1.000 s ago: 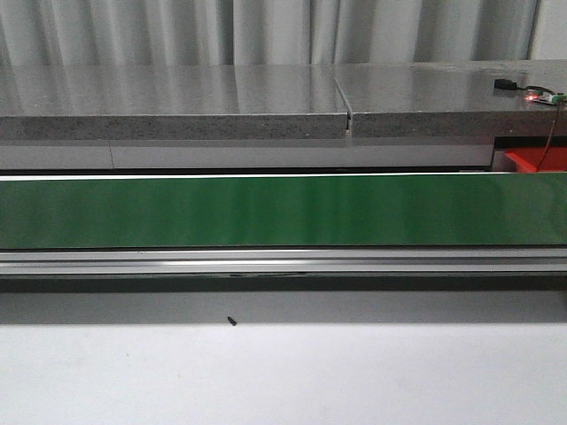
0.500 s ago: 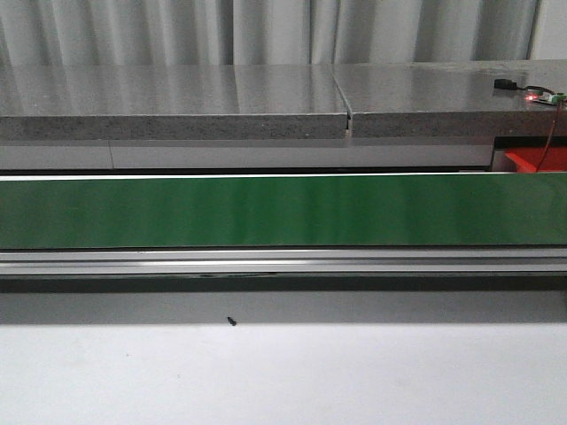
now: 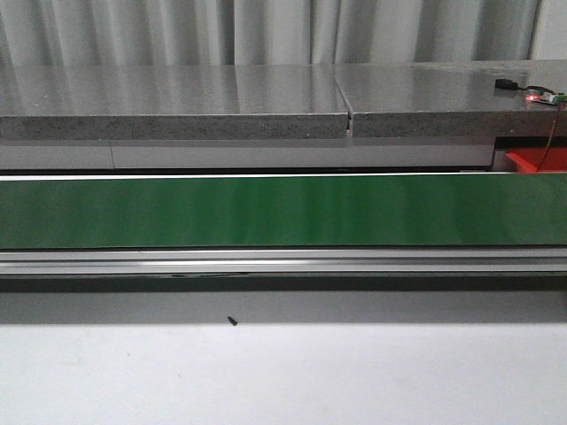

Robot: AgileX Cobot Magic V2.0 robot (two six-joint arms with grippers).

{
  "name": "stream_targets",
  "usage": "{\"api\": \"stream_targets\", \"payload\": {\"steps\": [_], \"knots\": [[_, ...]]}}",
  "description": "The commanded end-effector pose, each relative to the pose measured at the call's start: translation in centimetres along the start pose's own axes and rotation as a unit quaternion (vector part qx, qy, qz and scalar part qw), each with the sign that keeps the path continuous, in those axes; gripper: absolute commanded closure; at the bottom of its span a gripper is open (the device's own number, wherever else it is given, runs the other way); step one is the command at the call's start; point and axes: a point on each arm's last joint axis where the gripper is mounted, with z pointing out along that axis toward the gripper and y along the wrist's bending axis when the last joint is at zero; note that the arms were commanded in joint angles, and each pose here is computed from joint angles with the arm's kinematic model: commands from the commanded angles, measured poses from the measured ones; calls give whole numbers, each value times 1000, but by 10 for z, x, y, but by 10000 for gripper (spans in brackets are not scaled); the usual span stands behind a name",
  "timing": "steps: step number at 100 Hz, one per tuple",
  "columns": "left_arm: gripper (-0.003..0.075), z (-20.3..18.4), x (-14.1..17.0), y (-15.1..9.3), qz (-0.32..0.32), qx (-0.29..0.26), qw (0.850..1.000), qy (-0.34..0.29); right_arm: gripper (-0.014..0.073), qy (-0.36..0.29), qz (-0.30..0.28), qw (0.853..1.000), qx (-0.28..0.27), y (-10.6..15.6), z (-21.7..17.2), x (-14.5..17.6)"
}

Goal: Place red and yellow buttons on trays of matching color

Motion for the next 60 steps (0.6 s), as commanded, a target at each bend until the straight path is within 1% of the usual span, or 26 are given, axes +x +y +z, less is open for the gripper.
{"api": "stream_targets", "payload": {"steps": [1,9,23,36,50,60], "knots": [[568,-29,-7,-6,9,13,999,-42,657,-59,-6,998,-3,1,-3,-14],[568,-49,-5,-8,16,19,998,-62,657,-59,-6,998,-3,1,-3,-14],[569,-93,2,-14,20,36,993,-115,657,-59,-6,998,-3,1,-3,-14],[571,-127,1,-27,51,49,986,-150,657,-59,-6,998,-3,1,-3,-14],[571,-146,-8,-48,88,66,981,-159,657,-59,-6,998,-3,1,-3,-14],[571,-150,-14,-65,122,73,977,-160,657,-59,-6,998,-3,1,-3,-14]]}}
